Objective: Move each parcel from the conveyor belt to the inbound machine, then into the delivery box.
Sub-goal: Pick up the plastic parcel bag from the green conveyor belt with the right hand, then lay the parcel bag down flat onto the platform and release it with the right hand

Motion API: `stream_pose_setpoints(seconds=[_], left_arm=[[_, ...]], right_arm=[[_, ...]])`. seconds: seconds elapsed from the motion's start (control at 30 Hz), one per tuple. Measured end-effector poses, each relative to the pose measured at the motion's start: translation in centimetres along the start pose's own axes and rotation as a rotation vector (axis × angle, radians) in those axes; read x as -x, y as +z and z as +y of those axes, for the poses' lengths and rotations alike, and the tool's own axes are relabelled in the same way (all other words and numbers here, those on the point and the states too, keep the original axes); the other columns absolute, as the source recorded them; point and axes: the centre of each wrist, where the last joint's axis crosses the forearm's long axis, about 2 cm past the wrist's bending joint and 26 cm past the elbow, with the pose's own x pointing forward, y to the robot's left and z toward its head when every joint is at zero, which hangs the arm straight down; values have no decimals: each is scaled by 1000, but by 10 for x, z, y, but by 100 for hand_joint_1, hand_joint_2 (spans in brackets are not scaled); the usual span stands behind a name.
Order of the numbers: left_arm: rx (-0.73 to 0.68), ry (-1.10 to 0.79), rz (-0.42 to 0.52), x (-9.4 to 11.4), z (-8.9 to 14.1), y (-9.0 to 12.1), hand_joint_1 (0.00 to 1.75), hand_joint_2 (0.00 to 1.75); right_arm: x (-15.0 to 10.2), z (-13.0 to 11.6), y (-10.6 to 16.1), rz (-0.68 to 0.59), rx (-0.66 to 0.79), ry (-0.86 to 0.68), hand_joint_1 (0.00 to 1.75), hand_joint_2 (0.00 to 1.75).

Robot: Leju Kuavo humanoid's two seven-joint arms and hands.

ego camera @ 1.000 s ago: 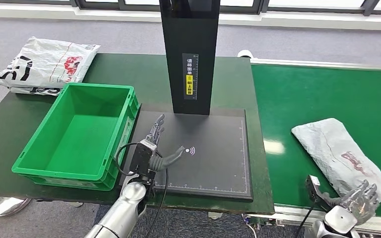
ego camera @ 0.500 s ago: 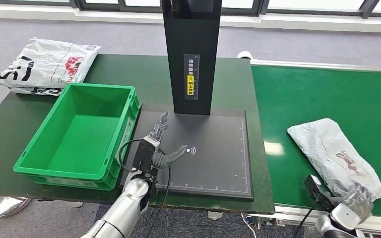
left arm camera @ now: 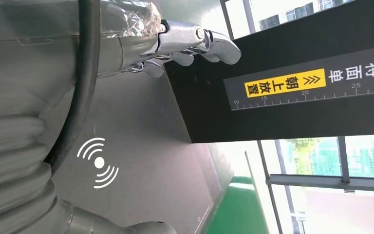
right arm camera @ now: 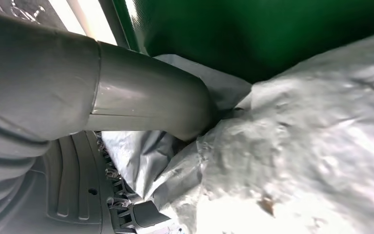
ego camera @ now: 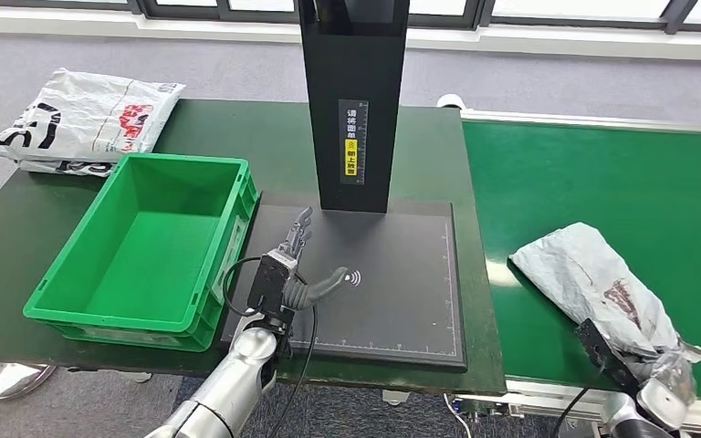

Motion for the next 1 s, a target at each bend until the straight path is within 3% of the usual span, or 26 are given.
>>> stream_pose_setpoints(seconds=[0.17, 0.33, 0.43, 0.53, 0.67, 0.9, 1.0], left_arm=[[-13, -8, 1, 0, 1, 0, 0, 175], [-54, -35, 10, 2, 4, 4, 0, 175], [-74, -57, 4, 3, 6, 7, 0, 175], [-103, -83, -15, 5, 10, 11, 0, 175], [-121, -103, -38, 3, 14, 11, 0, 175], [-120, -116, -50, 0, 18, 8, 0, 175], [-115, -115, -54, 0, 18, 8, 0, 175]], right_arm=[[1, 0, 0, -43, 62, -46, 175, 175], [-4, -7, 7, -205, 303, -211, 175, 175], [-15, -25, 18, -303, 465, -340, 175, 175], [-34, -50, 38, -483, 635, -443, 175, 175], [-80, -80, 84, -713, 800, -470, 175, 175], [-108, -99, 132, -857, 893, -511, 175, 175], [-118, -94, 153, -932, 842, -475, 175, 175]])
